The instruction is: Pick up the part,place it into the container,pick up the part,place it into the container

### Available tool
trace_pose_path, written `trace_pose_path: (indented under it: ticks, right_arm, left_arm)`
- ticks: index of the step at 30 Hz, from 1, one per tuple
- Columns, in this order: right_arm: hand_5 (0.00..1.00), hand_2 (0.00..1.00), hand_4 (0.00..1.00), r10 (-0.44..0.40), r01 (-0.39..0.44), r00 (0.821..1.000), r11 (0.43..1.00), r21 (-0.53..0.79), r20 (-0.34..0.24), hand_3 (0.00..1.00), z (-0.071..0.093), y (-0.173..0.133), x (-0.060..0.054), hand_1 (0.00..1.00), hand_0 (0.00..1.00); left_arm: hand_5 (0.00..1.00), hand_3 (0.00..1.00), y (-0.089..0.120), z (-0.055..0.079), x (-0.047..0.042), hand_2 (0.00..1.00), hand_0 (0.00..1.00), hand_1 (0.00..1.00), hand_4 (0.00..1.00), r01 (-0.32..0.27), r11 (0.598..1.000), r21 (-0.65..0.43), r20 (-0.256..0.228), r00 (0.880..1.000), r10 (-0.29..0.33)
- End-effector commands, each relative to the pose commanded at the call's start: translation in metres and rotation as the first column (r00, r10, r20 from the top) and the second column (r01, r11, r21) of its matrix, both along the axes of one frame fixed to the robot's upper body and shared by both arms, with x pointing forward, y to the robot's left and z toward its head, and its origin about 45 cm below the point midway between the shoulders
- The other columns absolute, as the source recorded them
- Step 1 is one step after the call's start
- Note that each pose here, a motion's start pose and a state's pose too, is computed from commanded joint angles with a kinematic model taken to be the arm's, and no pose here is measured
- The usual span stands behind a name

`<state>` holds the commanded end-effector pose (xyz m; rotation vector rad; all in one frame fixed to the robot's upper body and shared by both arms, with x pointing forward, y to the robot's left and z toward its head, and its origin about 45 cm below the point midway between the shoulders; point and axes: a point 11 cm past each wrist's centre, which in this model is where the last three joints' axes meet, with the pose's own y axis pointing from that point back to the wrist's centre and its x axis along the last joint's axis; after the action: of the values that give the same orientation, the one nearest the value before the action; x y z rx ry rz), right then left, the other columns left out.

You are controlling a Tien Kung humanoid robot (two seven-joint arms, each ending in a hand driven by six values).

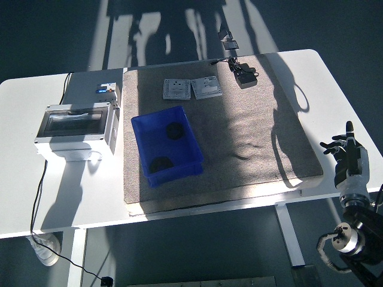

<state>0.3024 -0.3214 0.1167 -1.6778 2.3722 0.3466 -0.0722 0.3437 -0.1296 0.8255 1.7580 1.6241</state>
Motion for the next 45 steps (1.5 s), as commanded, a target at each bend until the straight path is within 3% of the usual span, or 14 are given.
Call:
trace_pose_path:
  ticks: [5,15,26,45]
  right_arm:
    - [0.748,0.267,0.784,0.000,0.001,1.000,1.000,-0.004,0.010,0.309,0.003,0.001,0.002,0.200,0.587]
    - [0.750,0.267,0.783,-0.001,0.002,0.999,1.000,-0.024,0.036,0.310,0.013,-0.005,0.006,0.200,0.588]
    - [0.742,0.275,0.793,-0.069,0.073,0.994,0.996,-0.050,0.079,0.323,0.027,-0.028,0.009,0.208,0.599]
    - [0.725,0.286,0.797,-0.125,0.135,0.988,0.984,-0.116,0.095,0.355,0.039,-0.046,0.013,0.206,0.598]
  left_arm:
    - [0.998,0.998,0.003,-0.001,0.0005,0.779,0.639,0.705,0.998,0.000,0.999,0.043,0.012,1.000,-0.001]
    - [0.998,0.955,0.021,0.004,-0.0017,0.752,0.604,0.676,0.998,0.000,0.973,0.231,0.051,0.999,-0.012]
    - [0.998,0.922,0.017,0.002,-0.0095,0.744,0.578,0.665,0.998,0.040,0.980,0.193,0.025,0.999,-0.046]
    - [0.998,0.928,0.014,0.001,-0.0073,0.752,0.579,0.669,0.998,0.078,0.986,0.150,0.013,0.997,-0.080]
